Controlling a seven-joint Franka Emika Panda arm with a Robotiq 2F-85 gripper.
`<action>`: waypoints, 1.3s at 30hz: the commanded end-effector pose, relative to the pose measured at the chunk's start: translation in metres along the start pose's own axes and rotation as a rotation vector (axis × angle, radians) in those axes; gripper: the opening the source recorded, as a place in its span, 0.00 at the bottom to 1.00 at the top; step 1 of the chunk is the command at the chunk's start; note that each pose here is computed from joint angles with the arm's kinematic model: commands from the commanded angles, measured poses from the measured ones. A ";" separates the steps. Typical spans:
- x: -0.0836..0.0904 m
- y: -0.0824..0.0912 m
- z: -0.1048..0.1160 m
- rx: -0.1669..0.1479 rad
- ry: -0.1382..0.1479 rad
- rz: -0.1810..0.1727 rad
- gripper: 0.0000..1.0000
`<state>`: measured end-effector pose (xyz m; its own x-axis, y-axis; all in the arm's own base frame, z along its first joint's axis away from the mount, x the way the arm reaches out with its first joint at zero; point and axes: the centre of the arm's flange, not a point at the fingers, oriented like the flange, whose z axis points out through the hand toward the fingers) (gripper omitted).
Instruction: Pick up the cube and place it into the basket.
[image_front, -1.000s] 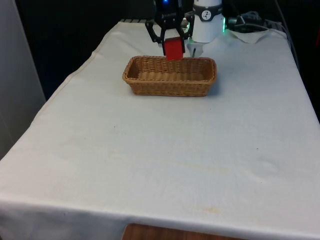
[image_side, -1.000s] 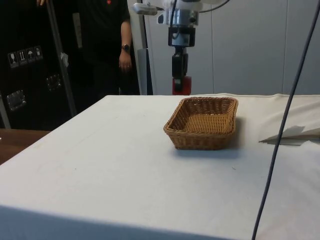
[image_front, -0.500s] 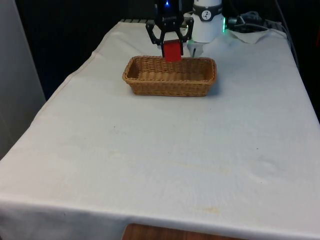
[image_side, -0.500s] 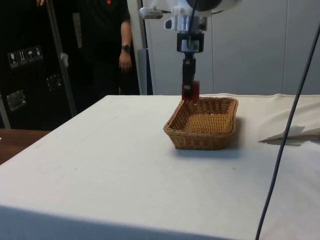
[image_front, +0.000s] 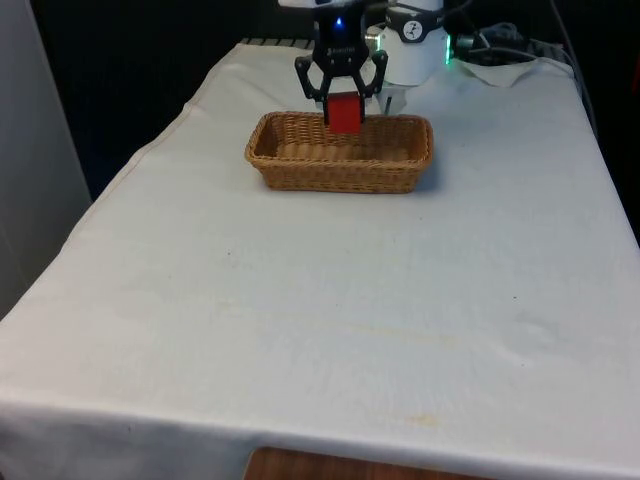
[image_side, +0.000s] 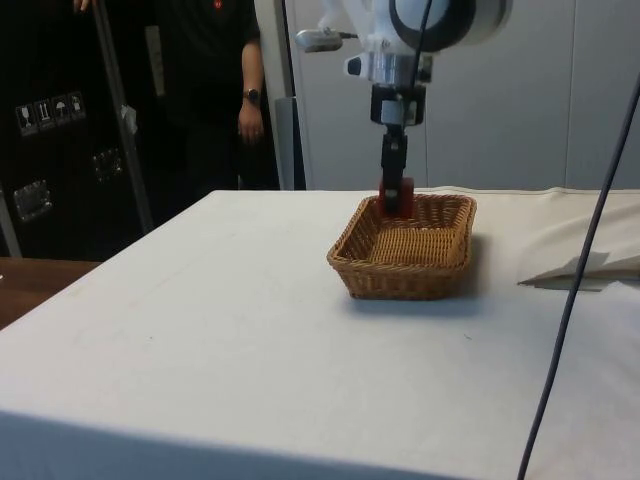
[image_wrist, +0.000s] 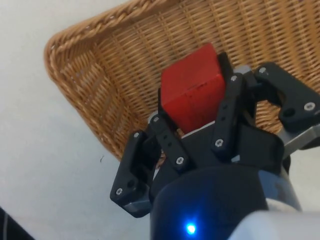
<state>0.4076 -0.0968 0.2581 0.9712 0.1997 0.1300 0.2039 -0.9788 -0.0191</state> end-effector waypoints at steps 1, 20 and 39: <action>-0.001 0.001 0.004 -0.016 0.005 -0.003 0.02; -0.009 0.007 0.039 -0.068 -0.021 -0.015 0.02; -0.012 0.009 0.052 -0.079 -0.055 -0.015 0.02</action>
<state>0.4040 -0.1067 0.2025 0.9743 0.2155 0.0654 0.2114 -0.9753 0.0634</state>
